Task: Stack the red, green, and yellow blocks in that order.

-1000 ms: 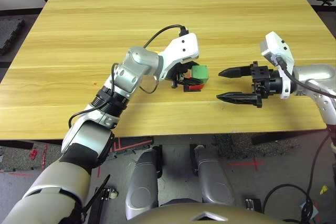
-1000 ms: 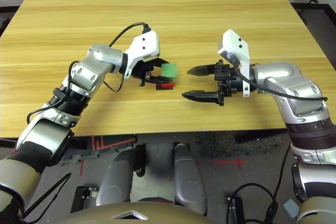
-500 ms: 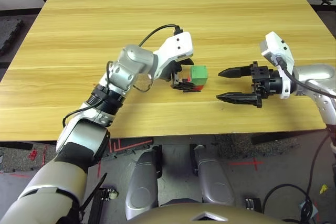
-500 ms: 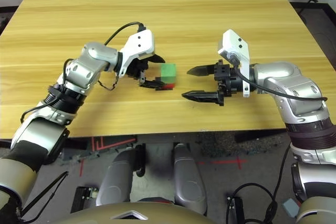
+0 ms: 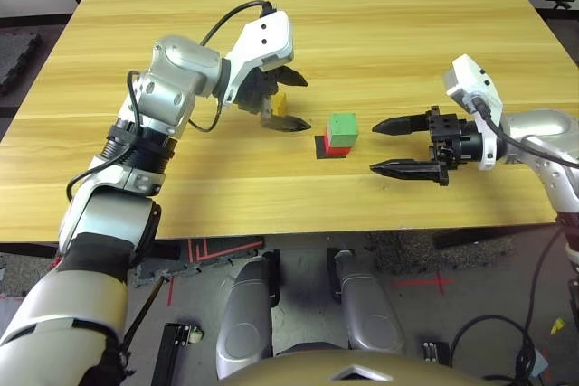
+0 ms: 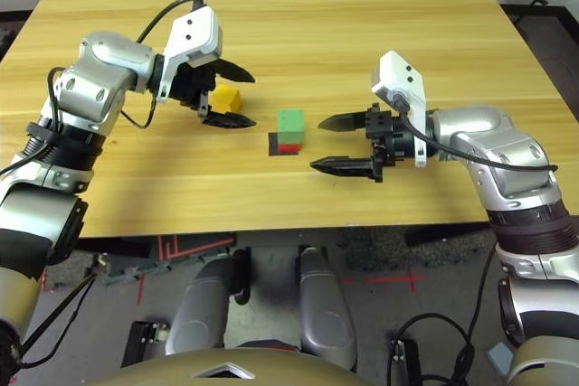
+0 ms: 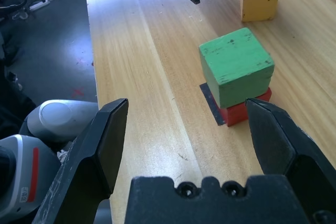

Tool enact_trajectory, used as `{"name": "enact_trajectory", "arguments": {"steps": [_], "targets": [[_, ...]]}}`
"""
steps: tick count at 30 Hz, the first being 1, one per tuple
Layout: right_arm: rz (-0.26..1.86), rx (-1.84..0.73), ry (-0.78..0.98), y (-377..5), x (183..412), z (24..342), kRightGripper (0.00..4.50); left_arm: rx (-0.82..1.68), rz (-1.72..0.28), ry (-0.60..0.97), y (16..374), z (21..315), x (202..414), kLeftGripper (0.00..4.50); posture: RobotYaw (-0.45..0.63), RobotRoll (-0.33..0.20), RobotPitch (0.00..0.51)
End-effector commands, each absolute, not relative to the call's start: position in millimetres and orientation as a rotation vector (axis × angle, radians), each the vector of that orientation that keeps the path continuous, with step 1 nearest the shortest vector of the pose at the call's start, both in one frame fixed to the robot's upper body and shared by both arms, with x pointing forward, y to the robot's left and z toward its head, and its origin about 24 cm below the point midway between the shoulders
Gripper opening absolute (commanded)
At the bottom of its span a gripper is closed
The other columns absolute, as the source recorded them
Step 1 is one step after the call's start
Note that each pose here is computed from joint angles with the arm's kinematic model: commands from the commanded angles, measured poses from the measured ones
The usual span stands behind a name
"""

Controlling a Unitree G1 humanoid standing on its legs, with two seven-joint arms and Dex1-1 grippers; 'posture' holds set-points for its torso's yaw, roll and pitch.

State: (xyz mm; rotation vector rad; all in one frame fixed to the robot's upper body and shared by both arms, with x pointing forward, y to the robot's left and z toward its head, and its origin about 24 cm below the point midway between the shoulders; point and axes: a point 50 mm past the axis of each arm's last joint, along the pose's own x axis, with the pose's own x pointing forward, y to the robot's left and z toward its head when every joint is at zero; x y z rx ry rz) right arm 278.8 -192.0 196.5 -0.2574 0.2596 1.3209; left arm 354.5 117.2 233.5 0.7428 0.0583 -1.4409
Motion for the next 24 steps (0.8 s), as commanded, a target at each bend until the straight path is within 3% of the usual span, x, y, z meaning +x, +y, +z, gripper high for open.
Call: {"name": "enact_trajectory", "arguments": {"steps": [1,10,24], "targets": [[1.336,-0.277,0.261,-190.5,279.4,196.1,4.5,0.771,-1.369,0.082,132.4,220.6,373.9,4.48,0.17,-0.004,0.188],[1.33,-0.283,0.26,-192.1,276.5,197.5,4.5,0.878,-1.269,0.126,153.4,203.0,388.5,4.48,0.15,-0.011,0.181],[1.329,-0.283,0.244,-190.3,275.2,197.5,4.5,0.797,-1.155,0.187,162.7,185.6,394.4,4.48,0.13,-0.004,0.167]]}}
